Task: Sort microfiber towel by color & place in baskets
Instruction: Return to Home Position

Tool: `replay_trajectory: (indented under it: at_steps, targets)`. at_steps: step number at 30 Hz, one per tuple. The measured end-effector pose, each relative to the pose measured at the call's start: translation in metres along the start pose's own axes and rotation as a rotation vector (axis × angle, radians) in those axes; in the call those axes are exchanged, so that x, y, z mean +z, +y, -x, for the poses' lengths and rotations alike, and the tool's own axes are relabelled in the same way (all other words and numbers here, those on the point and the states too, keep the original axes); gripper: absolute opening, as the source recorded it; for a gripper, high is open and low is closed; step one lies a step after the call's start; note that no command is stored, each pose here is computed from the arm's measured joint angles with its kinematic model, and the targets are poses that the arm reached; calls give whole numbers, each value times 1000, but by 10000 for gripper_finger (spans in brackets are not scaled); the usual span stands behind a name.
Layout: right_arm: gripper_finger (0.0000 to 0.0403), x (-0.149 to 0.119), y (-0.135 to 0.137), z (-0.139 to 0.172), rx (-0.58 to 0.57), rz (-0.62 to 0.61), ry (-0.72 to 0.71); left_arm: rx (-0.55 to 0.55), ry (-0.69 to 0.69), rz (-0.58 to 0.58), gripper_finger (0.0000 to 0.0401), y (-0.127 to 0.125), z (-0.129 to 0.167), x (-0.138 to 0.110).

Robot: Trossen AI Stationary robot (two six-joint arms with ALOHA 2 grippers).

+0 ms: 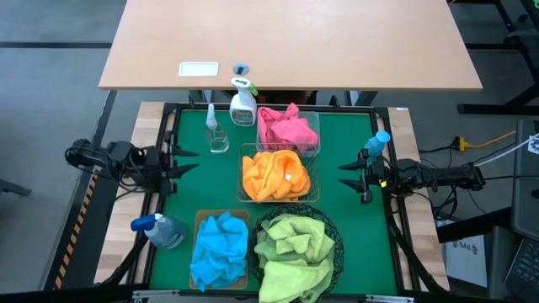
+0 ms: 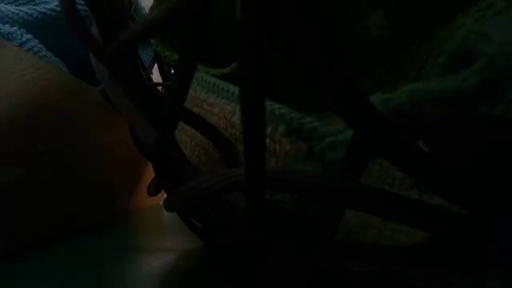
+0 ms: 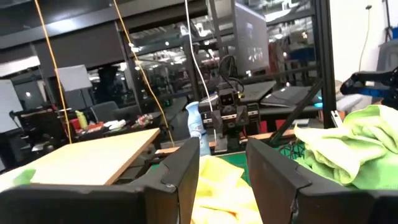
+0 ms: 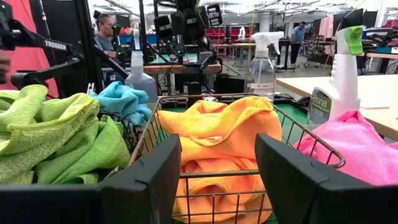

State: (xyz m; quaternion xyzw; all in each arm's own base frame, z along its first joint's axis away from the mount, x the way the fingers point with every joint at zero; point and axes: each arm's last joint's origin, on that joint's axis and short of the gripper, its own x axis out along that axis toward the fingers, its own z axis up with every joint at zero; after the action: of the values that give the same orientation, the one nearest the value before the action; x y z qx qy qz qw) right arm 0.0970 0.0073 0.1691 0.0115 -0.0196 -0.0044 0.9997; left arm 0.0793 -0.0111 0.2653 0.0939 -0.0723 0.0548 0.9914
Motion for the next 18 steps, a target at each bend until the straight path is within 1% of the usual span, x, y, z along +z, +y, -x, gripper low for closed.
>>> replay_trajectory:
  at_steps: [6,10,12,14,18]
  targets:
    - [205,0,0,0,0,0,0,7,-26,12,128,0,13,-19]
    - [205,0,0,0,0,0,0,23,-7,5,128,-1,11,-25]
    - [205,0,0,0,1,0,0,59,-2,6,128,-1,10,-27]
    - [205,0,0,0,0,0,-2,82,34,-5,128,-2,9,-34]
    - [205,0,0,0,0,0,-3,78,24,0,128,-4,7,-39]
